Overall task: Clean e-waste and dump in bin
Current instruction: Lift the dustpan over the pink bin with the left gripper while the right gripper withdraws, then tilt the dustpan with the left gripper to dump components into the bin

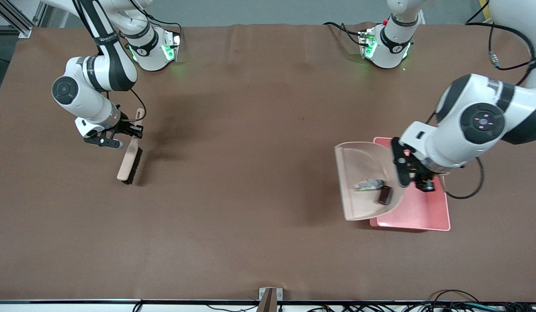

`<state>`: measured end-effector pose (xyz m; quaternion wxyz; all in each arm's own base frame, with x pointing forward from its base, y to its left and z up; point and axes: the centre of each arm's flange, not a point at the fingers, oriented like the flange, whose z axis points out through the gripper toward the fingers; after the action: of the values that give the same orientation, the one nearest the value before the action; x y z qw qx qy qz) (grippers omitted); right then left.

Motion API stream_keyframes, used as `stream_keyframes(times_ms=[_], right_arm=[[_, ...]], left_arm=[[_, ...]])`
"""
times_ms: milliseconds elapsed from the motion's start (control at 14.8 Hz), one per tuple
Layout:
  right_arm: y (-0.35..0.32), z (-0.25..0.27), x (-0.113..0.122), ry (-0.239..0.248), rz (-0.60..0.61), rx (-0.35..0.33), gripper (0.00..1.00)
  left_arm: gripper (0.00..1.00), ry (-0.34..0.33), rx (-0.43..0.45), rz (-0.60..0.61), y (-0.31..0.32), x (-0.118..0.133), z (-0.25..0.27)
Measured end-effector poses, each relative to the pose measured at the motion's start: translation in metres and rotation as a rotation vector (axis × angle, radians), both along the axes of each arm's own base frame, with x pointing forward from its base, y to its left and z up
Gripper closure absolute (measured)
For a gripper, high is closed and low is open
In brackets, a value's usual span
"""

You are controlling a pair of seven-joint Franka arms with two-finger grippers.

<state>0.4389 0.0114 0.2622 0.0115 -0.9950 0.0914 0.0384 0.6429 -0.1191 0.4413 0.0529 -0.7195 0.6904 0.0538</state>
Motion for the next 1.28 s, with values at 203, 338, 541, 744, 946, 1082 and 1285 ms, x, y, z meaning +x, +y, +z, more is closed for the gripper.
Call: stream_keyframes(times_ms=[203,338,541,744,946,1082,1285], right_arm=[[-0.018,-0.016,-0.016,-0.039,0.016,-0.001,0.74],[-0.024,-0.018,-0.018,-0.053,0.026,-0.002,0.74],[-0.038,-0.029,-0.02,-0.061,0.045,-0.004,0.74],[-0.048,-0.043,-0.022,-0.044,0.043,-0.003,0.74],[-0.048,-0.048,-0.022,-0.045,0.043,-0.004,0.74],[-0.048,-0.049,-0.022,-0.041,0.044,-0.004,0.61],[-0.048,-0.055,-0.021,-0.033,0.043,-0.004,0.31]], left_arm=[[0.67,-0.005,0.071,-0.041,0.065,0.01,0.0],[0.67,-0.006,0.129,-0.06,0.092,0.013,-0.004],[0.67,-0.004,0.239,-0.096,0.116,0.014,-0.016],[0.67,0.001,0.316,-0.134,0.121,0.014,-0.031],[0.67,0.011,0.398,-0.171,0.128,0.013,-0.051],[0.67,0.0,0.453,-0.177,0.131,0.014,-0.06],[0.67,-0.03,0.534,-0.186,0.134,0.015,-0.063]])
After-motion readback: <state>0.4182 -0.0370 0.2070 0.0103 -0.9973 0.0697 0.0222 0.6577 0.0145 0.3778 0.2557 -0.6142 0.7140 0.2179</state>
